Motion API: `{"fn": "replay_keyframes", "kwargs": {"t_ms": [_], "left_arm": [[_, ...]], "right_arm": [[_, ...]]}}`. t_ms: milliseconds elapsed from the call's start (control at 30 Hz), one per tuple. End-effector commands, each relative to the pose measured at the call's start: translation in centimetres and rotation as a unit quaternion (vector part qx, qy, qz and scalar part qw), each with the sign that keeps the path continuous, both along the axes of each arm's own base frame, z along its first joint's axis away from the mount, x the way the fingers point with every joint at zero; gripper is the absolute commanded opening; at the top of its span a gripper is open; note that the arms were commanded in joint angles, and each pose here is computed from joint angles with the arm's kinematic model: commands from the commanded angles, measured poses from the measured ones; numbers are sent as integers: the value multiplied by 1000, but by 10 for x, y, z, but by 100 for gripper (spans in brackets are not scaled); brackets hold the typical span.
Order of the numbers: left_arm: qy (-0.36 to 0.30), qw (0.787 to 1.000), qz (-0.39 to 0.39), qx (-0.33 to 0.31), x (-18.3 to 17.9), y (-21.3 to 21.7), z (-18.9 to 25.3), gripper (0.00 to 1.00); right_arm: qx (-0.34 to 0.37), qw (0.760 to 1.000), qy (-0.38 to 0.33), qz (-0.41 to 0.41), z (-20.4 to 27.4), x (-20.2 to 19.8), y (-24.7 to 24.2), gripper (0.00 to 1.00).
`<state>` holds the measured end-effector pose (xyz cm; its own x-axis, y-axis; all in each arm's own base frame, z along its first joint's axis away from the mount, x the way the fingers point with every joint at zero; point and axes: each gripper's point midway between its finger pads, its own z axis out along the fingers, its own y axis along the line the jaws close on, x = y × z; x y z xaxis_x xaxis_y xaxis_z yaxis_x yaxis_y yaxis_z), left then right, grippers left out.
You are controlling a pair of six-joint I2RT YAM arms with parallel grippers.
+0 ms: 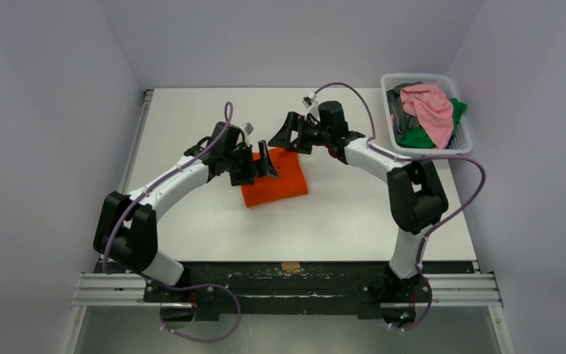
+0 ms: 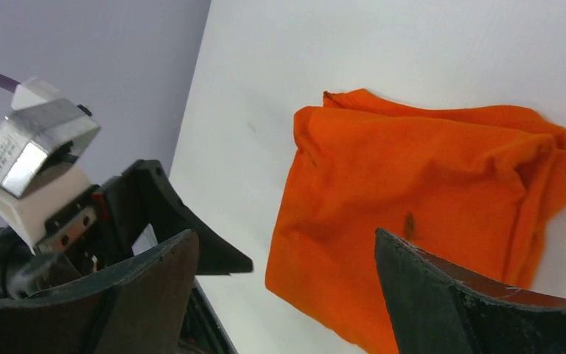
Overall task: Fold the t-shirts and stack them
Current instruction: Smooth out wrinkles on the folded tshirt
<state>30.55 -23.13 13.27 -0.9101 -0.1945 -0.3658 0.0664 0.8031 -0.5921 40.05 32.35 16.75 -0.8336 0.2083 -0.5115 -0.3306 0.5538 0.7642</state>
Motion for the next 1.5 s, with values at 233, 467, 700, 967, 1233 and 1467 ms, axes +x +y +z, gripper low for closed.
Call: {"fn": "replay_keyframes", "kwargs": {"t_ms": [233,467,700,967,1233,1467], "left_arm": [[102,995,-18,0,-7,-10,-90,97],[127,989,5,73,-37,25,-119,97],[51,998,3,33,-24,17,-53,97],[1,998,60,14,14,38,-9,97],[33,998,55,-26,87,21,-37,96],[108,982,123,95,101,60,-99,95]], "right_arm": [[8,997,68,-36,-76,86,28,86],[-61,993,90,-40,-123,89,12,85],[-66,998,17,-6,-28,79,7,85],[35,999,0,33,18,-9,5,85],[50,995,82,36,-65,-56,-4,85],[-42,985,165,-13,-161,-88,-38,83]]}}
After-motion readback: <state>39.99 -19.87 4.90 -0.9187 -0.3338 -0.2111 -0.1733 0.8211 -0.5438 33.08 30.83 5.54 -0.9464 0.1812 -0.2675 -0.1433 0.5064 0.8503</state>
